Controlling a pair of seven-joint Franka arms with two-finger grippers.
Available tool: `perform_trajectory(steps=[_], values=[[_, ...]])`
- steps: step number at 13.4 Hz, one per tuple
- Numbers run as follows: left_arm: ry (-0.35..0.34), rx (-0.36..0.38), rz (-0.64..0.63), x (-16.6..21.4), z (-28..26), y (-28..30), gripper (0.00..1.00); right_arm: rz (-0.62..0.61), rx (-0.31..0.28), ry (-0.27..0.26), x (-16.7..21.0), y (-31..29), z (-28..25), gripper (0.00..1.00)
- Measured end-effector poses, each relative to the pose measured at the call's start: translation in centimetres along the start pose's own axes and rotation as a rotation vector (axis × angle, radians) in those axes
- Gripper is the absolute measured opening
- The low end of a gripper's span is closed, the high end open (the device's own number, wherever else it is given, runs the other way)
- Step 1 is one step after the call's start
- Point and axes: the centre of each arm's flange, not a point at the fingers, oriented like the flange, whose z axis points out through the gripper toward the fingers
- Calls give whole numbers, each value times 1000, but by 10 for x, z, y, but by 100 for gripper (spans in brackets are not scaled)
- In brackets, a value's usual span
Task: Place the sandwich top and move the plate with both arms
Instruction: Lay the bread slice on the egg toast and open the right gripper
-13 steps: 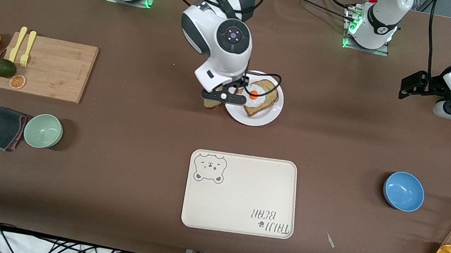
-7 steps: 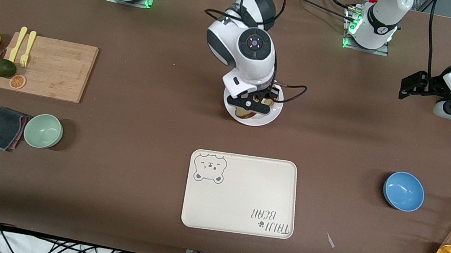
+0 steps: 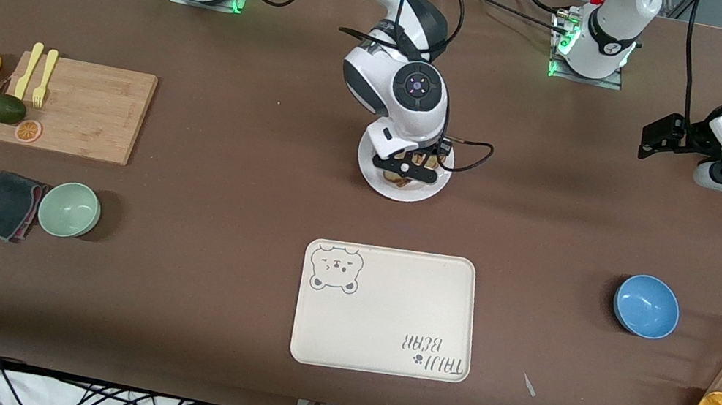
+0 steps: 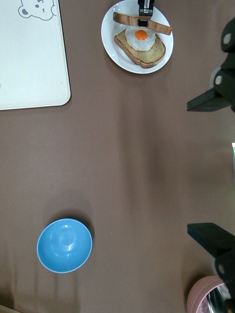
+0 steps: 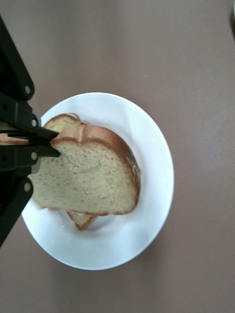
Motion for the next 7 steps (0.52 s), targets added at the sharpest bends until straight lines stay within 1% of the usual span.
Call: perform_trajectory(steps=[4,7], values=[[0,0,0,0,0,0,100,-14,-39,-18,-17,-4,9,7],[-2,0,0,0,0,0,100,-17,-65,-18,-22,-6,26,7]])
